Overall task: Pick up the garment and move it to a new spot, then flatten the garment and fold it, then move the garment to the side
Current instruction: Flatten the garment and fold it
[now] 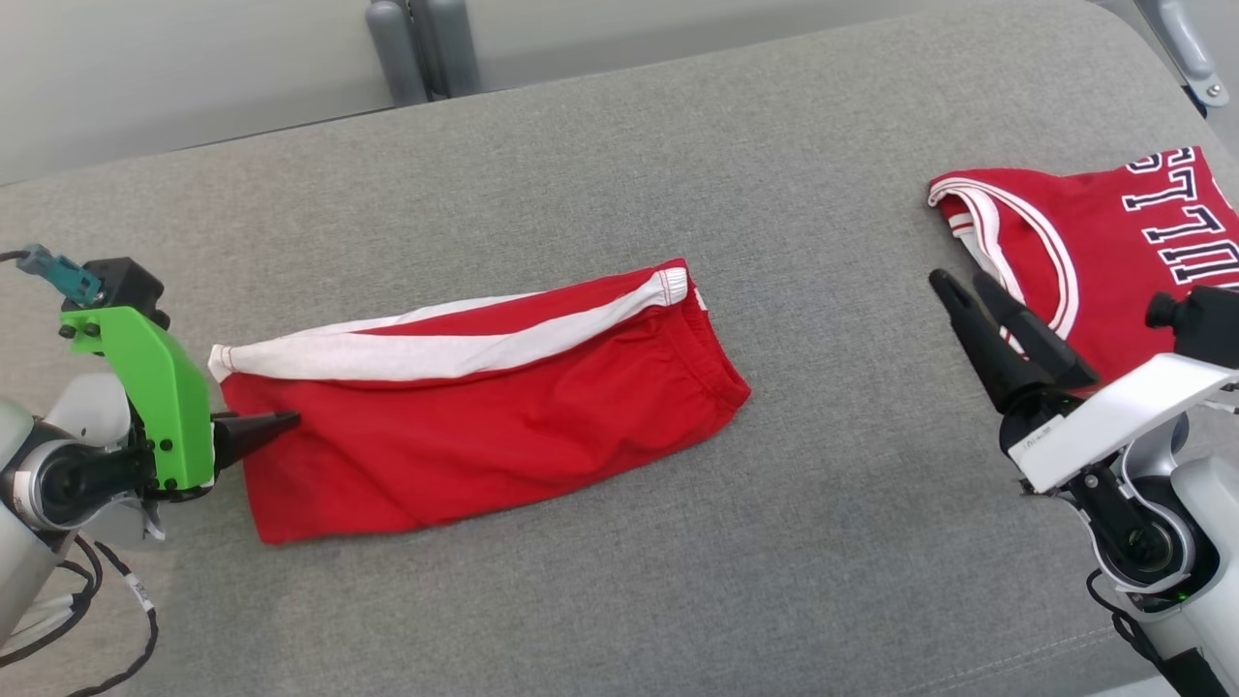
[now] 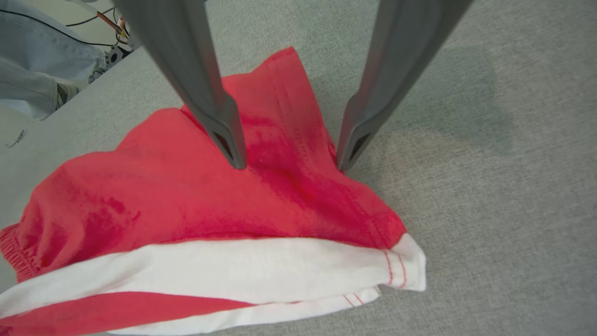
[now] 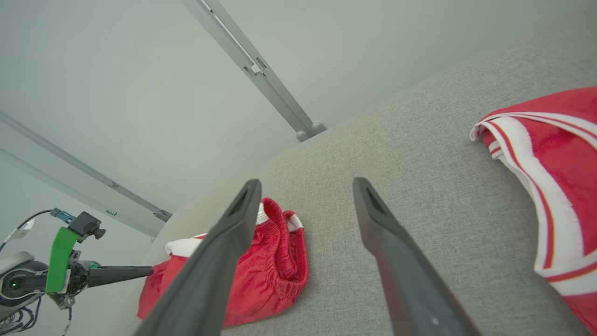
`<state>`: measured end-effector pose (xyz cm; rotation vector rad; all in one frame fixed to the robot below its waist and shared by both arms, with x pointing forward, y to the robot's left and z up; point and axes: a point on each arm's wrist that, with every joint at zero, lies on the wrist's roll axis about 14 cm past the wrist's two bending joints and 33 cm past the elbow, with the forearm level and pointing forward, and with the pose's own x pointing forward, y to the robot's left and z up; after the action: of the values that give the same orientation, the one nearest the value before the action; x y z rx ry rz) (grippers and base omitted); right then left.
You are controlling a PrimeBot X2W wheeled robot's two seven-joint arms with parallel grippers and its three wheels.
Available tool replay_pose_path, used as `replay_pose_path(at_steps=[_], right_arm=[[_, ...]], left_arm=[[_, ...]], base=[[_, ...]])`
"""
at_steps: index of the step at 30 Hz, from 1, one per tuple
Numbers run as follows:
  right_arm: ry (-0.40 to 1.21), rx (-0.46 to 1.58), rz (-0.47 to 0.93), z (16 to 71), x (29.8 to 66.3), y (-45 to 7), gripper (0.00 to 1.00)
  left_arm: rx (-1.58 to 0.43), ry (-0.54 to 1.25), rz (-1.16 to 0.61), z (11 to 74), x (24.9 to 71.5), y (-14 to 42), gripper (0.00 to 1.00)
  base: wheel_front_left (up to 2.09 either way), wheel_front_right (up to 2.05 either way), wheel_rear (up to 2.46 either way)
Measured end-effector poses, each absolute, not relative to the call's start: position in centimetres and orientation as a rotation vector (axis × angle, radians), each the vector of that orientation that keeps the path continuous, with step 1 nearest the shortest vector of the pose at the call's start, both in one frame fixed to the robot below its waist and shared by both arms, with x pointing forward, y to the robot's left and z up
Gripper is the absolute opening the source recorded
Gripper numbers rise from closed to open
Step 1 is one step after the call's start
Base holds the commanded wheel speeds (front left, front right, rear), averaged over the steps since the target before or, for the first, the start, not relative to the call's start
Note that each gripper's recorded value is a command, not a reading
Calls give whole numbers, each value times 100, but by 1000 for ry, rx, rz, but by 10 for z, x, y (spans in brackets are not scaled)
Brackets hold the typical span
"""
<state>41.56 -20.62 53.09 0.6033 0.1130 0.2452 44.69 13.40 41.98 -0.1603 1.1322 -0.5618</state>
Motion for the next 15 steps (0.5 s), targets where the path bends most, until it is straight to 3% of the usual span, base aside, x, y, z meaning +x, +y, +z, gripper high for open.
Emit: replay_pose_path(at_steps=[8,15], right_arm=[[4,587,254,549,422,-198,100],[-104,528,233,561,421,-196,100]], left_arm=[[-45,734,-534,476,483,153,100],[-59,342,-361,528,490,187,100]], base=[[0,0,0],[0,0,0]])
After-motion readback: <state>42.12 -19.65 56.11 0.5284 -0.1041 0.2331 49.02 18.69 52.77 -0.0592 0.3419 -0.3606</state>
